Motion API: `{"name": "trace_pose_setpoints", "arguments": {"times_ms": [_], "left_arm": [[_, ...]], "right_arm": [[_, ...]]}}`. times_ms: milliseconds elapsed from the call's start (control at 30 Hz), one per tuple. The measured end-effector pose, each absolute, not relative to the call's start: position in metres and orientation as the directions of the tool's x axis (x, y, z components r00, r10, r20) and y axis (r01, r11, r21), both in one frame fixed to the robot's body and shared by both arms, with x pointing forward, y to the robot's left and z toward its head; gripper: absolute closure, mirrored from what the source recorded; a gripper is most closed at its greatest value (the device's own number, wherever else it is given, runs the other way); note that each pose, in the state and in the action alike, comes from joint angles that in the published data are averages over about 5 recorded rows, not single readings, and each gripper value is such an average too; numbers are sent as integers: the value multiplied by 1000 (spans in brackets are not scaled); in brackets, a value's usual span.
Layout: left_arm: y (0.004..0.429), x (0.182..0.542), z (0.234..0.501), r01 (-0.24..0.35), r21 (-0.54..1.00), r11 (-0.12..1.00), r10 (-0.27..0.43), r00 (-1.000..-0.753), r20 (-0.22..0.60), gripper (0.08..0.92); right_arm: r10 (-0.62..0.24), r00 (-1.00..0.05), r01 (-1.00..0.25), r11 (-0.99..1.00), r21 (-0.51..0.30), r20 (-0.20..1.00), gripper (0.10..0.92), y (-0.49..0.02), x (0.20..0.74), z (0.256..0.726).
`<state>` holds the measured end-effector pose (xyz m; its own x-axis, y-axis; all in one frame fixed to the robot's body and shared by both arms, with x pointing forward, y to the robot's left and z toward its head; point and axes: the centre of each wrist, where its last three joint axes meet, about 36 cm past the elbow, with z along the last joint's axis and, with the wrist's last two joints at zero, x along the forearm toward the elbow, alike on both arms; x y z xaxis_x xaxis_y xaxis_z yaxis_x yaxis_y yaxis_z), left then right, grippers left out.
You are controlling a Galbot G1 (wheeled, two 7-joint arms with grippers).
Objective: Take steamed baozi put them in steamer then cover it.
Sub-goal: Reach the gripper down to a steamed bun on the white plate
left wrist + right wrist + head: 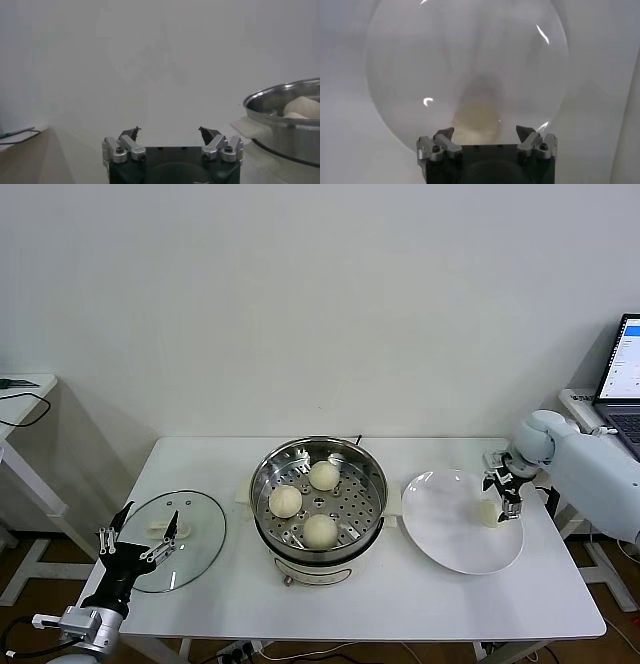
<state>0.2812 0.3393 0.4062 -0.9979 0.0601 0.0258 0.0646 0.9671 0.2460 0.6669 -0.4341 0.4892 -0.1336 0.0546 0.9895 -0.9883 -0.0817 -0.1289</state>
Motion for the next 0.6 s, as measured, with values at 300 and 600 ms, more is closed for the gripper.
{"name": "trace_pose_setpoints", "arguments": {"times_ms": [300, 600], "left_arm": [[339, 281, 406, 65, 246, 967, 60, -998, 26, 177], [340, 281, 405, 63, 246, 967, 58, -998, 30, 177]], "right_arm": [[50, -139, -987, -85, -135, 989, 200, -431, 667, 474], [62, -137, -988, -87, -131, 989, 200, -432, 666, 467]]}}
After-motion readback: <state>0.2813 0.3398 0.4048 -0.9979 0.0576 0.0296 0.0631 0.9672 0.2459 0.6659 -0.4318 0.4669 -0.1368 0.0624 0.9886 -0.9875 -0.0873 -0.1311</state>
